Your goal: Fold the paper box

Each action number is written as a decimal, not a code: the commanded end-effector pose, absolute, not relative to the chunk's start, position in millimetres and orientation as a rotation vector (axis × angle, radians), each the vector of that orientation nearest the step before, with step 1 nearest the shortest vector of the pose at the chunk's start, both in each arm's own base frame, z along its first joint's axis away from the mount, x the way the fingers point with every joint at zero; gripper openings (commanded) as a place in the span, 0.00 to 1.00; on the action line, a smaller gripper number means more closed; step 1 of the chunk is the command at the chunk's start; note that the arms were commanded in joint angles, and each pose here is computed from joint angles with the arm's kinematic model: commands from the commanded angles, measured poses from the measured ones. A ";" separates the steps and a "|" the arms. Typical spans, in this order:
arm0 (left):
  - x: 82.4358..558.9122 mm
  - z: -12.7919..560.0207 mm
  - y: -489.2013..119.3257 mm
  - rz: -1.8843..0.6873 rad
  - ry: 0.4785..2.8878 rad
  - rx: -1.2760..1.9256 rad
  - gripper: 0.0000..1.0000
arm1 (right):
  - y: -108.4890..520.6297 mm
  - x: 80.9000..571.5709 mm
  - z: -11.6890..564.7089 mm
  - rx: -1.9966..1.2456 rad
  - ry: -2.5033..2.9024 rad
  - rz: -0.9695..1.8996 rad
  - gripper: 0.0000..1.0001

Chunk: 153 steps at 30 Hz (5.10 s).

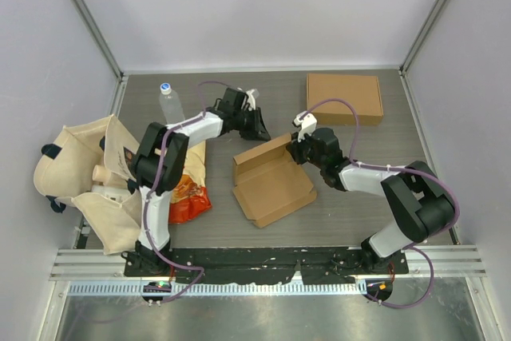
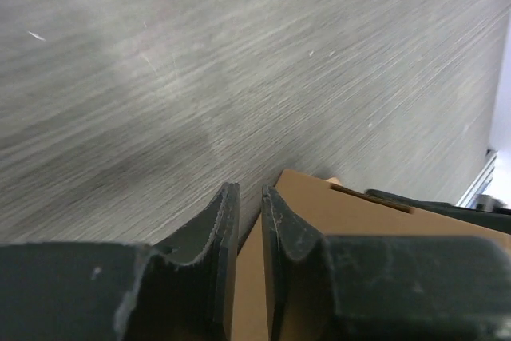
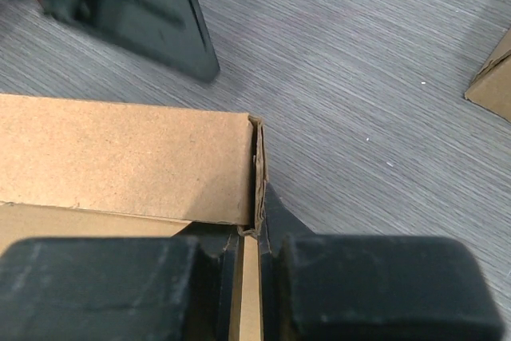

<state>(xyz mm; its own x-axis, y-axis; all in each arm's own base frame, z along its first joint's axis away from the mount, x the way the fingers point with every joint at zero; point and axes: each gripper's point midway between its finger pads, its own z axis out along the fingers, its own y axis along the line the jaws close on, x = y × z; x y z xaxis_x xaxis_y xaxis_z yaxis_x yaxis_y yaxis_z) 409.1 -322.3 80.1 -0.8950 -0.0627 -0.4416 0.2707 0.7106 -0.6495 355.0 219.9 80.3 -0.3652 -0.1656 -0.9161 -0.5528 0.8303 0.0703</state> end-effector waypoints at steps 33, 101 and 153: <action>319.7 116.6 -399.1 -1.509 2.391 0.401 0.19 | 201.0 357.2 77.3 -0.209 1.849 -0.016 0.09; 184.0 94.5 -447.2 -0.193 2.071 0.937 0.66 | 143.7 250.4 83.2 0.783 2.076 1.068 0.01; 331.2 233.8 -280.7 -0.159 2.301 -0.914 0.00 | 229.8 245.6 211.8 -0.361 1.838 0.508 0.78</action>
